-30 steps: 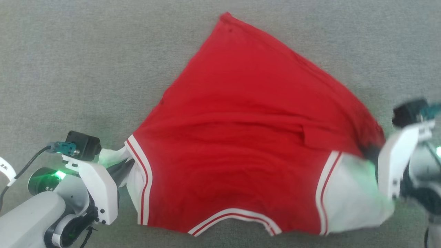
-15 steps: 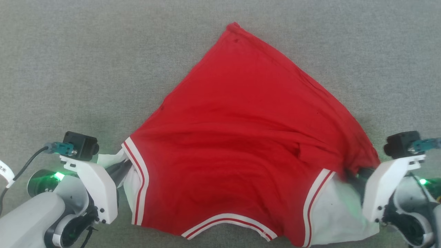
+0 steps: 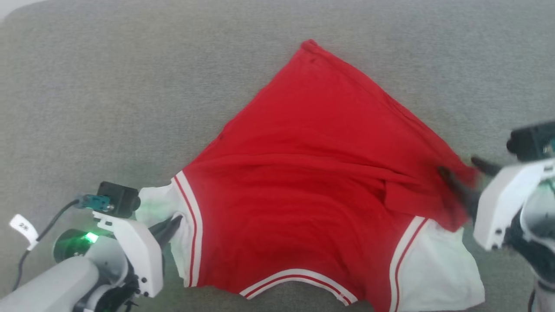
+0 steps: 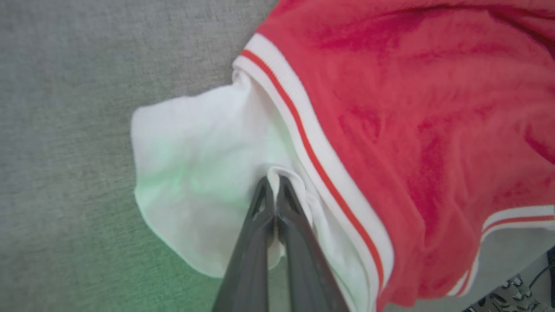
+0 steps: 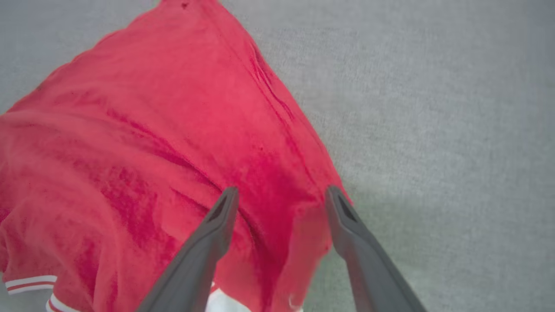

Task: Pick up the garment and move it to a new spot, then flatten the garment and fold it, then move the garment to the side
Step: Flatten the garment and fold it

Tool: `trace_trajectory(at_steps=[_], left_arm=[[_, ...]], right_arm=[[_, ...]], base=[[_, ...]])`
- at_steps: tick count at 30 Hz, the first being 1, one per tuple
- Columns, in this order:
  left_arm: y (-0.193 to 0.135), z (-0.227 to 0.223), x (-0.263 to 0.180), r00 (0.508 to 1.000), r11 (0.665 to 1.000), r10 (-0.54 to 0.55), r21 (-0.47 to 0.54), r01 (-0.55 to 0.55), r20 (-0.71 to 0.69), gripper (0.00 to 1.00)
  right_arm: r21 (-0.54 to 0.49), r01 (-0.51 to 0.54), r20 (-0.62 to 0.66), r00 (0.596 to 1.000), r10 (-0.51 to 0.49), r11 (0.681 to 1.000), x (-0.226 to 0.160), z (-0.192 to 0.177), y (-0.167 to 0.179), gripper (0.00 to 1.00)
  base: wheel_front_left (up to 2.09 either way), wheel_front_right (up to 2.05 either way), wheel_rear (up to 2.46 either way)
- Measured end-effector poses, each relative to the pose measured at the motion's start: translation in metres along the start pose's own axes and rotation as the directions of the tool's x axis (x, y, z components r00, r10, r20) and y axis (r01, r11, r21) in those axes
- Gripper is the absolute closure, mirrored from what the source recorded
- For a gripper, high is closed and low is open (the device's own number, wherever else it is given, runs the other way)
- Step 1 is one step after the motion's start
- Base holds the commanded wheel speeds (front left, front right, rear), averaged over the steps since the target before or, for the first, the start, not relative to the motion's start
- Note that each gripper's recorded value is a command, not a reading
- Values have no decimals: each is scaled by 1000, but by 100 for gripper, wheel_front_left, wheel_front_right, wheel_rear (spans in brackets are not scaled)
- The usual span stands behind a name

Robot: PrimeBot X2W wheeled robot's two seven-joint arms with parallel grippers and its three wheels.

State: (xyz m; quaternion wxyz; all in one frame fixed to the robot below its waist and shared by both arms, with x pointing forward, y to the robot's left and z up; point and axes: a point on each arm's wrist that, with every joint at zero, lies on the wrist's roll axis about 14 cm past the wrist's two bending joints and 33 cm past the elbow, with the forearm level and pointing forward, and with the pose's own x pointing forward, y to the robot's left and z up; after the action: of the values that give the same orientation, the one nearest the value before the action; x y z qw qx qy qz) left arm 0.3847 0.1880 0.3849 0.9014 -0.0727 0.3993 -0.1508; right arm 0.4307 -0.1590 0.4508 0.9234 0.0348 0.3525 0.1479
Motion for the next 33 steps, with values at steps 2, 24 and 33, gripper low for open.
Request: trace_trajectory(at_steps=[2, 24, 33], left_arm=[[-2, -2, -2, 1000, 1000, -2, -9, 2, 3, 100], [3, -25, -14, 999, 992, 30, -122, -25, 39, 100], [13, -34, -11, 998, 986, 50, -162, -44, 32, 100]], right_arm=[[-36, -24, 31, 999, 25, 999, 8, 18, 8, 0], [-332, -219, -117, 975, 191, 917, 180, 101, 102, 0], [-320, -208, -388, 919, 73, 924, 221, 55, 89, 0]], base=[[0, 0, 0], [0, 0, 0], [0, 0, 0]])
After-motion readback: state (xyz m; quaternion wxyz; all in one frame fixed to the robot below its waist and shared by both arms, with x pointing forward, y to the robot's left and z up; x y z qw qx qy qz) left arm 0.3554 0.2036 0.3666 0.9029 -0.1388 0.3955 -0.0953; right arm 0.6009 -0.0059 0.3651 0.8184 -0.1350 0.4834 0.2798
